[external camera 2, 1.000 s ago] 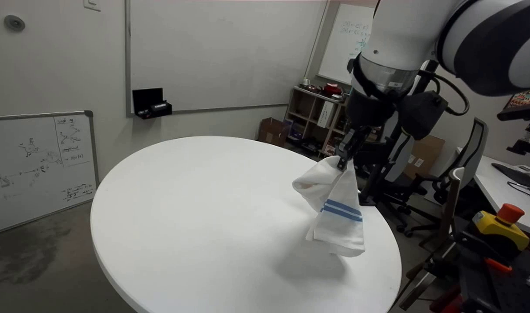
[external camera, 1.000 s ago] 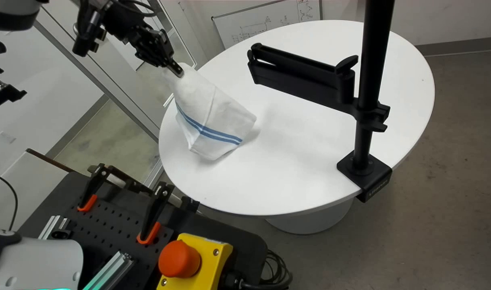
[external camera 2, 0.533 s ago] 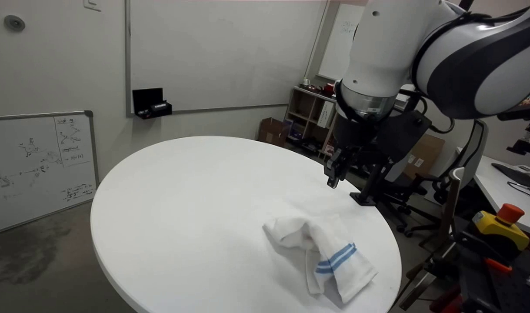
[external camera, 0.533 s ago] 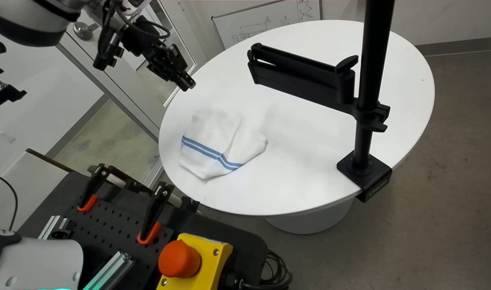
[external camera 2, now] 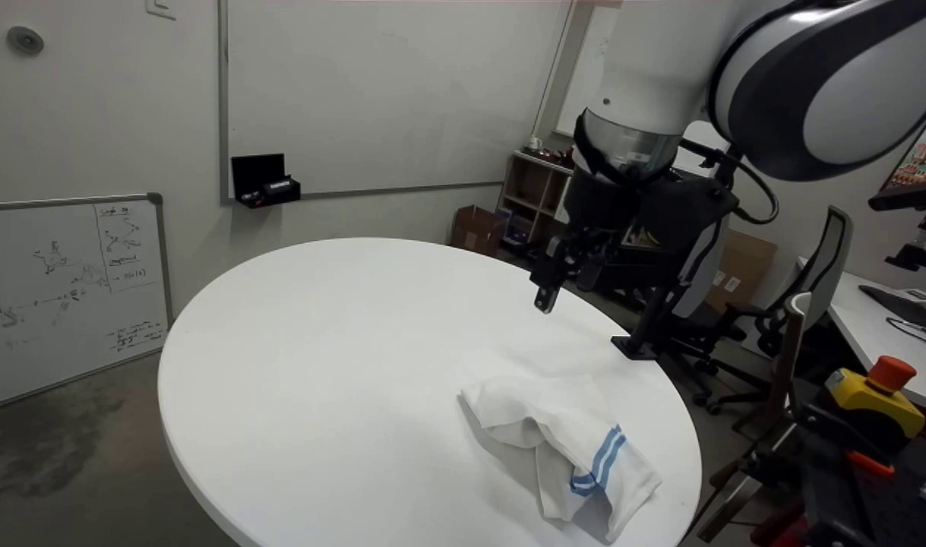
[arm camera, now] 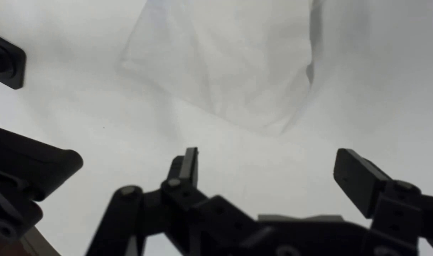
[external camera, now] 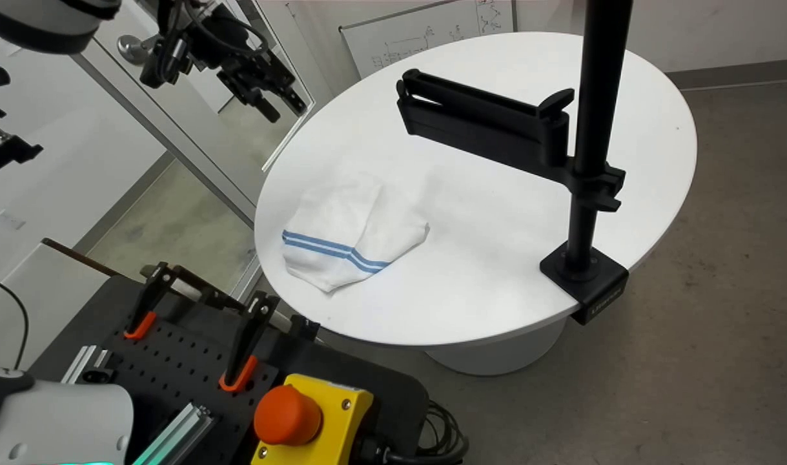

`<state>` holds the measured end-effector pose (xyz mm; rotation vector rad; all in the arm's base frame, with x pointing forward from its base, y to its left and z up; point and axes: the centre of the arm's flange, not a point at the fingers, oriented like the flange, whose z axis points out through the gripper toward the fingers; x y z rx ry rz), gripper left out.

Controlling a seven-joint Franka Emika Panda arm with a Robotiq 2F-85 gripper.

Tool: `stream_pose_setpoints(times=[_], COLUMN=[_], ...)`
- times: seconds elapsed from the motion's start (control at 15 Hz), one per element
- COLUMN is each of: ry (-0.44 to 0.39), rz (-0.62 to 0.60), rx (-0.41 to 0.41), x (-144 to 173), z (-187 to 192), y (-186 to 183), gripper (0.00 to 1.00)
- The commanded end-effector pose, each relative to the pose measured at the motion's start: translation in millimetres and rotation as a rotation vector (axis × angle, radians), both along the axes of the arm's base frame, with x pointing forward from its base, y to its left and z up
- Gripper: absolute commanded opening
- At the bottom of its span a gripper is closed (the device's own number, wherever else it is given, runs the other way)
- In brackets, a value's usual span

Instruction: Unhang the cloth and put it on the table

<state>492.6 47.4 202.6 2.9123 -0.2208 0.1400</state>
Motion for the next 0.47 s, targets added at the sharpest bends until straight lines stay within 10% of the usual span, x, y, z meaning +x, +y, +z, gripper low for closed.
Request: stream_pose_setpoints(times=[0.0, 0.4], ry=[-0.029, -0.028], rz=[0.047, 0.034], rx=[0.107, 0.081], x=[3, 5], z=[37, 29], y=[13, 15], gripper=[1.0, 1.0])
